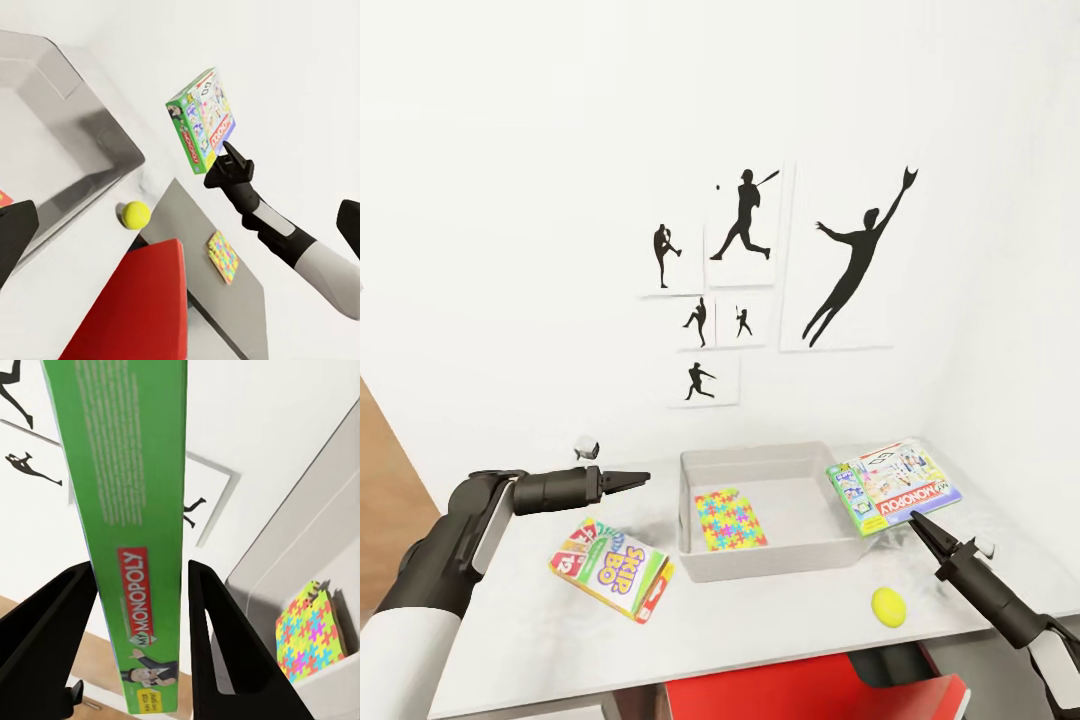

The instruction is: Put all the toys in the child's room - the three board games (two on the bed and one on the table), the two jigsaw puzzles on the table, and the tennis ball on the table - inside the toy box on the table in the child's room.

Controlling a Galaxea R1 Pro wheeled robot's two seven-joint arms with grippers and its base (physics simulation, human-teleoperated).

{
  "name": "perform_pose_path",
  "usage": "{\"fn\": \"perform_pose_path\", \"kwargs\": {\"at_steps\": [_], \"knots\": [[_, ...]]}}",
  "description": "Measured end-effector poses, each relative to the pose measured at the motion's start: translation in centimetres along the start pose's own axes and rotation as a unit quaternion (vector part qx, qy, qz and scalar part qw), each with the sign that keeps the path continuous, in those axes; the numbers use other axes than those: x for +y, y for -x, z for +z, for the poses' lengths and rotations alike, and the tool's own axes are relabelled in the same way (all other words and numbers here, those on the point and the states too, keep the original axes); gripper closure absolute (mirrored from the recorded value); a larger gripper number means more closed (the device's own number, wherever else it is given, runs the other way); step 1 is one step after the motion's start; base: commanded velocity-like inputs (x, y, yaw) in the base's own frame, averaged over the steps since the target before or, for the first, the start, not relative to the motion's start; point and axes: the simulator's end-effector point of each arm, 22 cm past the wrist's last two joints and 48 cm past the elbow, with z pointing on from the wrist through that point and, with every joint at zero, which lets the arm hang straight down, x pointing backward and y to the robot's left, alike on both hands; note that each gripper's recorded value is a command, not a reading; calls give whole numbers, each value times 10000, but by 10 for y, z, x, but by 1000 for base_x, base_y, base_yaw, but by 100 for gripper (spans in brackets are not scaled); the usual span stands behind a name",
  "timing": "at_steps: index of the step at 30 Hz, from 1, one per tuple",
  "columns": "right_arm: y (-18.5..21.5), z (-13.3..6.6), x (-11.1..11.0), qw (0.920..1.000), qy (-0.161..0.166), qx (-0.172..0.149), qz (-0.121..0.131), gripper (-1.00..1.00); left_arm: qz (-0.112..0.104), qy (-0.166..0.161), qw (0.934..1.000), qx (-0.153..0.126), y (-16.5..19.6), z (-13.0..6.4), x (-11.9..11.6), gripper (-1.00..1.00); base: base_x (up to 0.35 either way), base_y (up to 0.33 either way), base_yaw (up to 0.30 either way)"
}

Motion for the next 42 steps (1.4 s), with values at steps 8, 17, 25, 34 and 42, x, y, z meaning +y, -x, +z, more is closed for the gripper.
{"fn": "perform_pose_path", "kwargs": {"at_steps": [8,17,25,34,42], "knots": [[0,0,0,10000,-1,2,-4,100,-3,-5,10000,-1,0,0,0,-100,2,0,0],[0,0,0,10000,0,2,-1,100,-3,-5,10000,-1,0,0,0,-100,0,0,0],[-9,5,-4,9999,-94,74,4,100,0,-6,10000,0,0,0,0,-100,0,0,0],[-10,28,-39,9922,-1172,371,222,100,0,-6,10000,2,0,0,0,-100,0,0,0],[8,104,3,9923,-1043,554,364,100,0,-5,10000,-3,0,0,0,-100,0,0,0]]}}
